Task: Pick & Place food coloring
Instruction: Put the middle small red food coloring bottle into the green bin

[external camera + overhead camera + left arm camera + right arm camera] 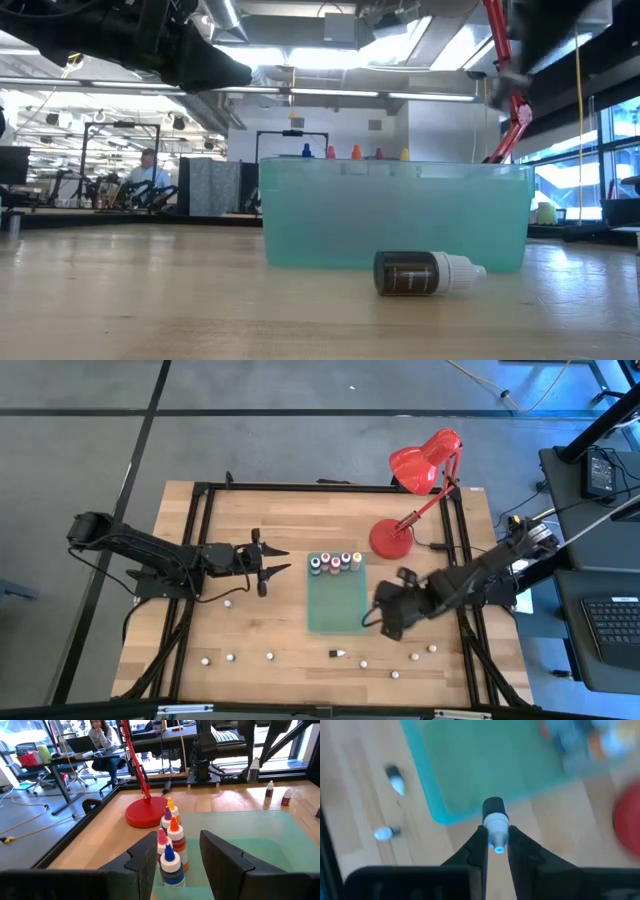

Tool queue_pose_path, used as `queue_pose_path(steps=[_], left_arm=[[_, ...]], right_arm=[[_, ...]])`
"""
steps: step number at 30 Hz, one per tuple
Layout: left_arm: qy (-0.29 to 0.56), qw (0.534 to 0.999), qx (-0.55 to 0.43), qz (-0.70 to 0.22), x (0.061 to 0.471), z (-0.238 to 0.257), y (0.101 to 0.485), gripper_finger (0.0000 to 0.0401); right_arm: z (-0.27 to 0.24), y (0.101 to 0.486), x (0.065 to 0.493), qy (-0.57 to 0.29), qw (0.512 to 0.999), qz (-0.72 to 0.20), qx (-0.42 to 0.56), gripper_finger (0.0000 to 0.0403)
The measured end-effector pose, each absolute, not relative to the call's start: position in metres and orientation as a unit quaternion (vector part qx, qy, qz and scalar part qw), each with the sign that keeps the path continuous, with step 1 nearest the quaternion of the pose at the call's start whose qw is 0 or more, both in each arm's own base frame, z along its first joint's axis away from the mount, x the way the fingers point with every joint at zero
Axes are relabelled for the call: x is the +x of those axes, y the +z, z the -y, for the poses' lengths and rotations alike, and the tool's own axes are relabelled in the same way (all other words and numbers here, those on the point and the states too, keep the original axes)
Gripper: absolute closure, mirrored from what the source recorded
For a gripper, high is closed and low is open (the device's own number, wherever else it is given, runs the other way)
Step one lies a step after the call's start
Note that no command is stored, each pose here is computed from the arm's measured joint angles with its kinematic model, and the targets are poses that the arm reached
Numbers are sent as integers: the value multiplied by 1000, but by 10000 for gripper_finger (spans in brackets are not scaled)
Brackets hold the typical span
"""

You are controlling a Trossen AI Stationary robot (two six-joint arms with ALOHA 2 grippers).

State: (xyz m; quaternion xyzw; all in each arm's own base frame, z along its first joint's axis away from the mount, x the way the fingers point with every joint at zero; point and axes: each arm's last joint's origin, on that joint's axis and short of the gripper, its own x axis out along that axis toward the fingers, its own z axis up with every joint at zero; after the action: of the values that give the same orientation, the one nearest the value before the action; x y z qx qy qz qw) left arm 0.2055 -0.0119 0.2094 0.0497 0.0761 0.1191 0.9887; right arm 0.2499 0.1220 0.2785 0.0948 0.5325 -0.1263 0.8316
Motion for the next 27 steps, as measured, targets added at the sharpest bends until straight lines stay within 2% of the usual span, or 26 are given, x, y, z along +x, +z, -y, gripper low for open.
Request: queue_pose_path(steps=[4,12,27], left_arm=[[119,989,50,-76,205,12,209,257],[119,989,50,-78,205,12,209,258],[119,989,50,-78,205,12,209,258]], right_arm=[[-97,284,273,-71,847,-520,80,345],[-58,272,306,-41,831,-553,48,345],[-41,219,354,-38,755,-655,0,345]])
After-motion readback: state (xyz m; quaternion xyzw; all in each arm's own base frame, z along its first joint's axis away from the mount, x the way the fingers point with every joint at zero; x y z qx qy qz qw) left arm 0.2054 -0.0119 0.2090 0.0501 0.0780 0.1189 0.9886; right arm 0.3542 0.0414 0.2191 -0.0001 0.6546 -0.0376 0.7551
